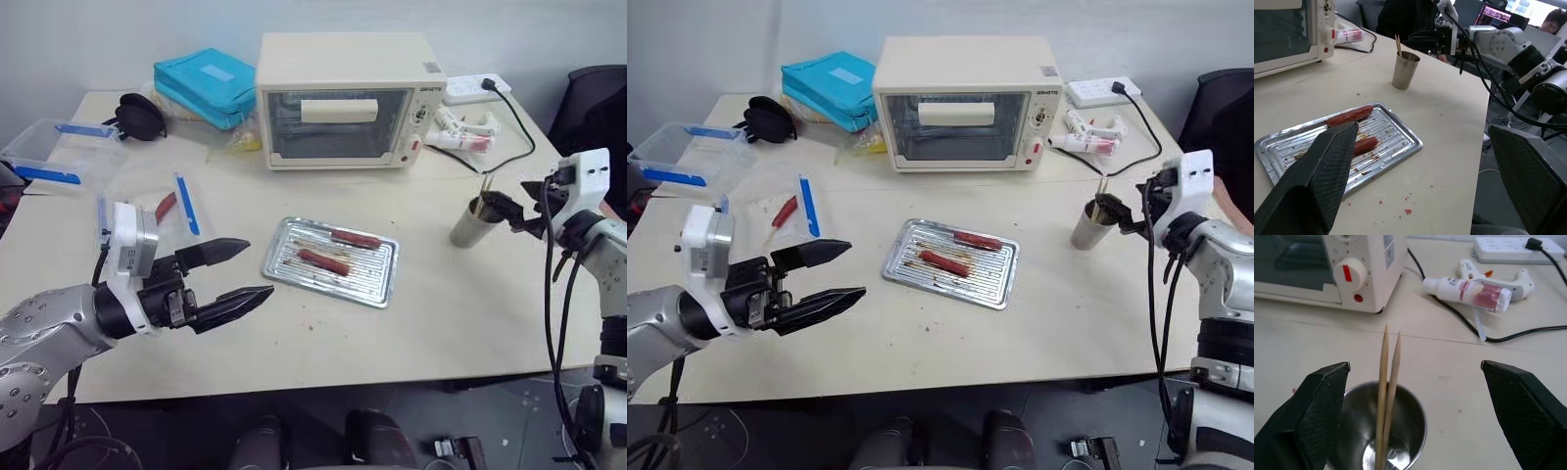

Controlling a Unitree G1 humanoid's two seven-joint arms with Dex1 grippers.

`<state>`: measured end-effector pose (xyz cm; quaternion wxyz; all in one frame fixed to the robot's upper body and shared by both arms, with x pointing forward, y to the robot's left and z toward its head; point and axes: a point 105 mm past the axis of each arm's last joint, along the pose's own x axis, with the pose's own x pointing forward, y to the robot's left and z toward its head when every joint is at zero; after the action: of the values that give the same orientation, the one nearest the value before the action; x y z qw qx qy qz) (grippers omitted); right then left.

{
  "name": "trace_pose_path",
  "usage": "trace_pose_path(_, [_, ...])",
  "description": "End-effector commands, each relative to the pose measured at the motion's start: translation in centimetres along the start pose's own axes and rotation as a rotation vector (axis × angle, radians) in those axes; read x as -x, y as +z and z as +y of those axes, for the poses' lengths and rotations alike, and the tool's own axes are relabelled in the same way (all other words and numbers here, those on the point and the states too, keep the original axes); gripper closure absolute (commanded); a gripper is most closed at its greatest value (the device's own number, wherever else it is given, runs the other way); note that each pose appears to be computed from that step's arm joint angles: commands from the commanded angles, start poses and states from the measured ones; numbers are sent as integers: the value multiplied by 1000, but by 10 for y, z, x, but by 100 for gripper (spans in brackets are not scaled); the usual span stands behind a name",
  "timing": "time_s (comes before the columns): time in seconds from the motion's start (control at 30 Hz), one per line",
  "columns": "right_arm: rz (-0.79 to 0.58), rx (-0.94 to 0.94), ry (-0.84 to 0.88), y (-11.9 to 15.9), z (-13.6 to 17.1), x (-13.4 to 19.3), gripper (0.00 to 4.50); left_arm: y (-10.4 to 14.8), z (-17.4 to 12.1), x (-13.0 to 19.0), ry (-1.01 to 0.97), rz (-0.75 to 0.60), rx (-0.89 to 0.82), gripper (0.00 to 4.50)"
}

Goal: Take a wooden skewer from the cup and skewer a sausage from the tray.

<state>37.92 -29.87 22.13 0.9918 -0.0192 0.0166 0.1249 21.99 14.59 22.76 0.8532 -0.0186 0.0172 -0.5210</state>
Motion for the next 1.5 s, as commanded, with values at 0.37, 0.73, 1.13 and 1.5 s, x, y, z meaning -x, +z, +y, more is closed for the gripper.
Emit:
trace_pose_path(0.37, [-80,75,-70,14,-9,-16,3,7,0,-4,12,-11,-64,0])
trace_pose_path(0.73, [-97,86,-67,14,-8,-17,199,9,3,-3,31,-9,-80,0])
trace_pose_path(1.13, [-112,62,91,22,23,-6,226,10,5,-6,29,-12,-87,0])
trace_pose_path(1.5, [-116,47,-18,21,-2,15,226,11,8,-8,25,-7,-95,0])
